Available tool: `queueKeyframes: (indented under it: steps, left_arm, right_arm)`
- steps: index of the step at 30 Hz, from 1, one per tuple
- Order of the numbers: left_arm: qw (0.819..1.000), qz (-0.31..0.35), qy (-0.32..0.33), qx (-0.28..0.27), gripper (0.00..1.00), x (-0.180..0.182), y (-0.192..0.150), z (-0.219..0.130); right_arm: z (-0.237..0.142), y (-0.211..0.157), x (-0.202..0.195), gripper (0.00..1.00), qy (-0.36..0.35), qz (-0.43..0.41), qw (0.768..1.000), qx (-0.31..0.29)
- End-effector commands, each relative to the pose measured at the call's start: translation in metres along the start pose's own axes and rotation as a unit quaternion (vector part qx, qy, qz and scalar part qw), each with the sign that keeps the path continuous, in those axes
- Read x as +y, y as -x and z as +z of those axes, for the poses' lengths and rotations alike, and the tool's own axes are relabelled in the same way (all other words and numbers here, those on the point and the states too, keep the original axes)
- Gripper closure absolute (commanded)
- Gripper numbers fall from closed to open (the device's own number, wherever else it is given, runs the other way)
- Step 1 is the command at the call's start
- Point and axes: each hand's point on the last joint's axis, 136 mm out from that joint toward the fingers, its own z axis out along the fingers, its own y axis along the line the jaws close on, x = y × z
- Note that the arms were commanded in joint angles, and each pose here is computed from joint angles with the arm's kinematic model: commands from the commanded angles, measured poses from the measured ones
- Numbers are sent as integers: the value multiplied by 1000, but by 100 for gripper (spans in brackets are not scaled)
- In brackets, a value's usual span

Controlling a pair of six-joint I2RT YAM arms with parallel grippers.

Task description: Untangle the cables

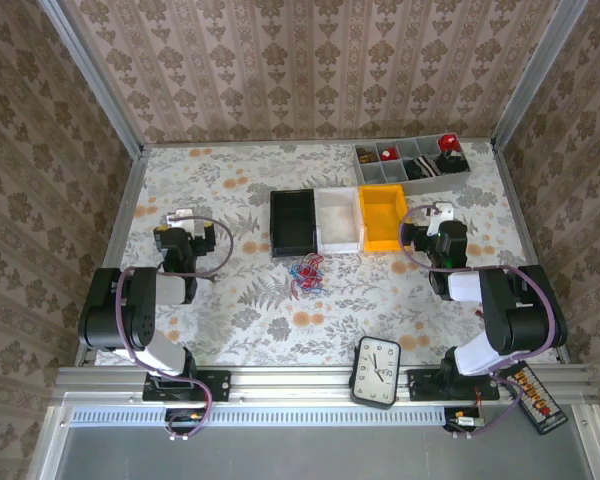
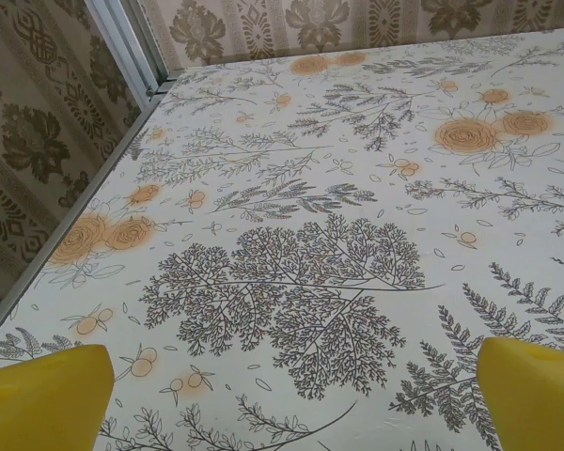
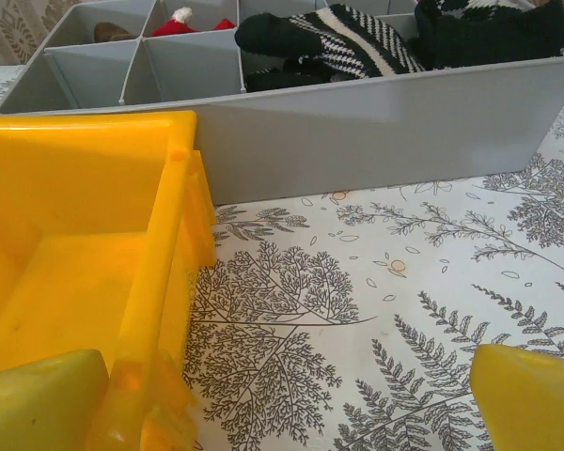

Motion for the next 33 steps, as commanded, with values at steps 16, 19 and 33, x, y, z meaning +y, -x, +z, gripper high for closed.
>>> queueKeyframes:
  steps: [16, 19, 33]
  left_arm:
    - [999, 16, -34, -14, 0, -11, 7, 0]
    - [999, 14, -38, -12, 0, -12, 7, 1]
    - [999, 12, -41, -11, 0, -12, 7, 1]
  right_arm:
    - [2, 4, 5, 0, 12, -2, 1000, -5]
    - [2, 4, 5, 0, 12, -2, 1000, -5]
    - [1, 4, 4, 0, 12, -1, 1000, -6]
